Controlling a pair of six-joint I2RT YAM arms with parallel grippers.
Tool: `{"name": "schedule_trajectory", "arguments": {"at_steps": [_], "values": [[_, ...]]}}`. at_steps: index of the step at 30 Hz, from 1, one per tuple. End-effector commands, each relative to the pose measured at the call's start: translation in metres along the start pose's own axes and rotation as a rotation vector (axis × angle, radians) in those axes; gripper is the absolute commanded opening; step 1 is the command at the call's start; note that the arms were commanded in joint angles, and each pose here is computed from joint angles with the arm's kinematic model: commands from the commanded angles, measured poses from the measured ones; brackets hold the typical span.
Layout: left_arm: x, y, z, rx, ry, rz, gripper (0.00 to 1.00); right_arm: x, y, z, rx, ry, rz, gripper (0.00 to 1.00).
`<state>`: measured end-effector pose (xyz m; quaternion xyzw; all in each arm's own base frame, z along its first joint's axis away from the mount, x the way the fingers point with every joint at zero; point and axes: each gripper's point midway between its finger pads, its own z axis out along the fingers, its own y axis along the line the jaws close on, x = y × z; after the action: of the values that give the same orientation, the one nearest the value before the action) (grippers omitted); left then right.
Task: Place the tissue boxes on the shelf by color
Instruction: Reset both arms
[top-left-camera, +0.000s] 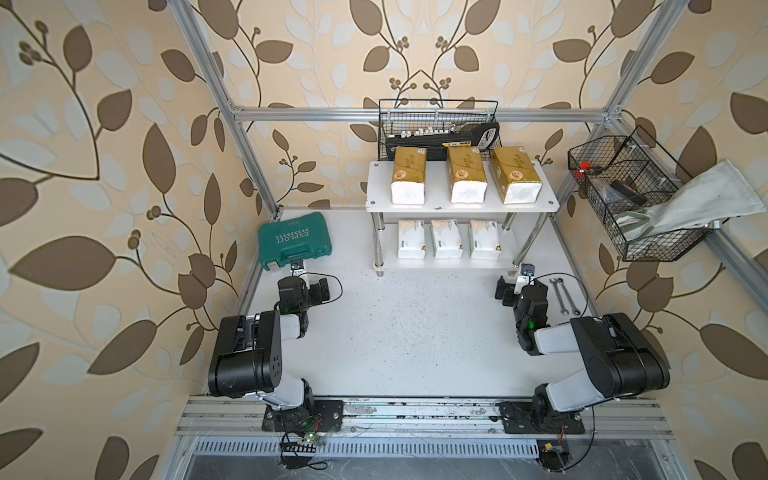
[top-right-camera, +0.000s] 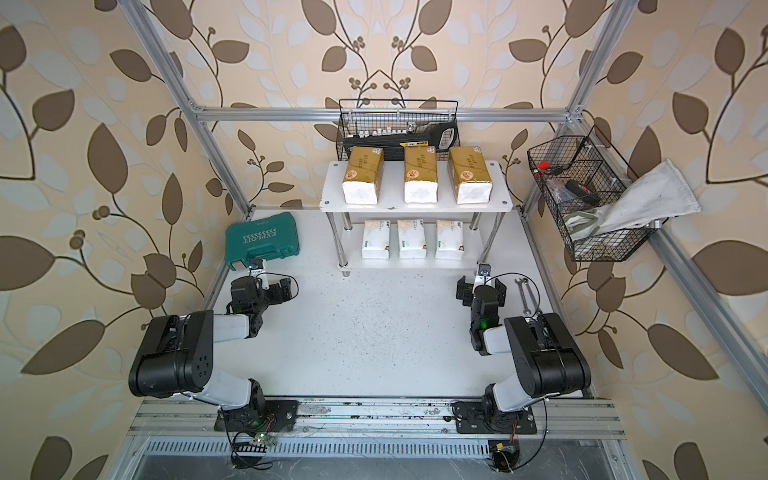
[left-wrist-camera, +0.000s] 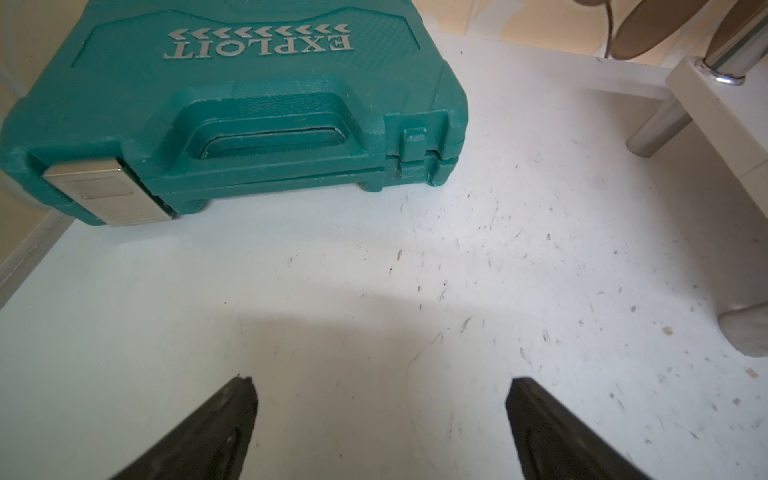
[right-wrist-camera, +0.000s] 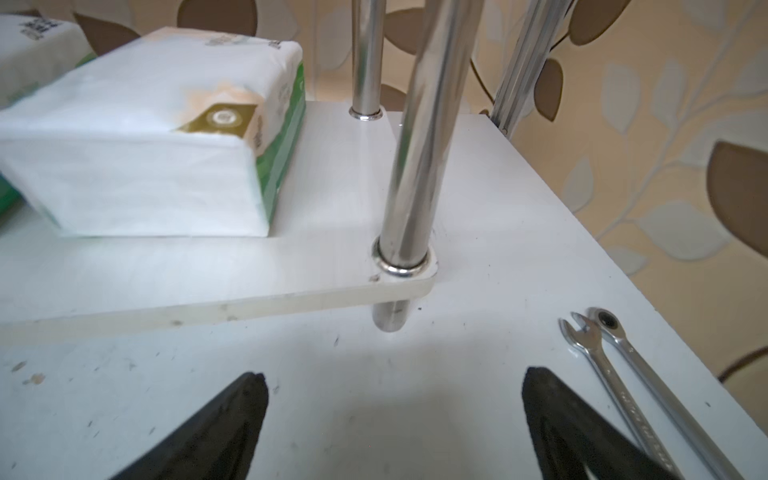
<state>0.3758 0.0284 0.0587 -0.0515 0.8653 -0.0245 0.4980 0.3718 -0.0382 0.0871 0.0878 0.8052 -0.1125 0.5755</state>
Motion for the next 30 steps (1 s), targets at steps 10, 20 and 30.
{"name": "schedule_trajectory", "arguments": {"at_steps": [10, 20, 30], "values": [[-0.0180, -0.0084, -0.0005, 0.063, -0.051, 0.000, 0.99, -0.0117, 0.0058, 0.0060, -0.042, -0.010, 0.042, 0.99], [-0.0179, -0.0037, -0.0004, 0.025, -0.055, -0.007, 0.99, -0.0132, 0.0063, 0.0047, -0.045, -0.018, 0.042, 0.99], [-0.0168, -0.0036, 0.0002, 0.024, -0.051, -0.007, 0.99, -0.0123, 0.0060, 0.0054, -0.043, -0.013, 0.041, 0.99]]}}
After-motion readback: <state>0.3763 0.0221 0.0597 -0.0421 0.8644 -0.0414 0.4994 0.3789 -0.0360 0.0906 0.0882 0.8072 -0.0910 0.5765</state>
